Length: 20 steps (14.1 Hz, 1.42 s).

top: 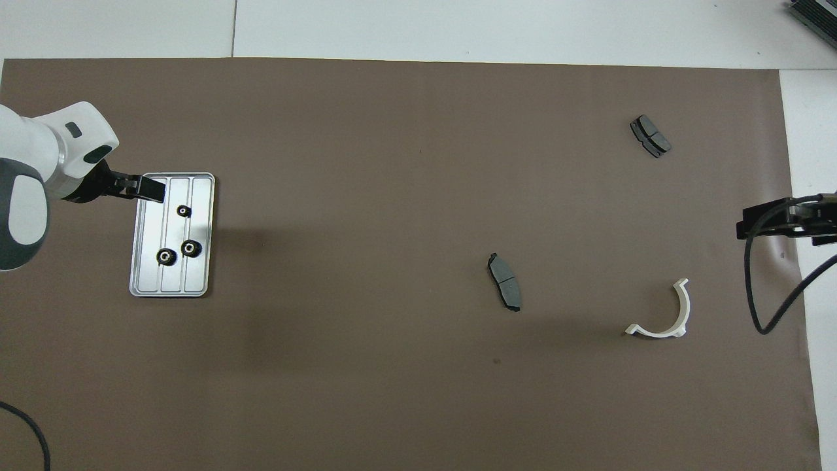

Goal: Place bearing gear from tray to pile
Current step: 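Lower the left gripper, grasp a black gear in the tray, lift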

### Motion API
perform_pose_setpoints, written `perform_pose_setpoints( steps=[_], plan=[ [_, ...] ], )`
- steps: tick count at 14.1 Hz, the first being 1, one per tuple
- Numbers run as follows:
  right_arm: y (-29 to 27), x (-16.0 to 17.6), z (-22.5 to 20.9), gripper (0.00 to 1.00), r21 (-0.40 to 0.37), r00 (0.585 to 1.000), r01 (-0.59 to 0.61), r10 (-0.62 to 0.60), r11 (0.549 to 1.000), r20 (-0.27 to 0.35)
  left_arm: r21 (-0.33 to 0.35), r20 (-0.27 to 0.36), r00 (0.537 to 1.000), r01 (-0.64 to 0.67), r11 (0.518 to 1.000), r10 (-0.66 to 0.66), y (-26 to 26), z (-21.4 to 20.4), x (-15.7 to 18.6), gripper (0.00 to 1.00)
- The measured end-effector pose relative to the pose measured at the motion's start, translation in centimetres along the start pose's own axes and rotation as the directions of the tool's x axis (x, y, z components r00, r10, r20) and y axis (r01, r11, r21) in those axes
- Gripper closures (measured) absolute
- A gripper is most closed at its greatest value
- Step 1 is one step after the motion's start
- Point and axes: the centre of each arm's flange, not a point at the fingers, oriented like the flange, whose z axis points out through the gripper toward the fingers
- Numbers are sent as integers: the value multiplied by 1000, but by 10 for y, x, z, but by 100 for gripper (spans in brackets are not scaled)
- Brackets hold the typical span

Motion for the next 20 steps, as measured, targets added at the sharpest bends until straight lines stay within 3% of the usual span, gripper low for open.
perform_pose_setpoints(
  steps=[9,16,20],
  plan=[
    [0,0,0,0,0,1000,0,0,1000,0,-20,-5,1000,2,1000,-2,0,73,20,0],
    [0,0,0,0,0,1000,0,0,1000,0,-23,3,1000,6,1000,-6,-1,105,14,0],
    [0,0,0,0,0,1000,0,0,1000,0,-29,31,1000,6,1000,-5,2,117,6,10]
  ],
)
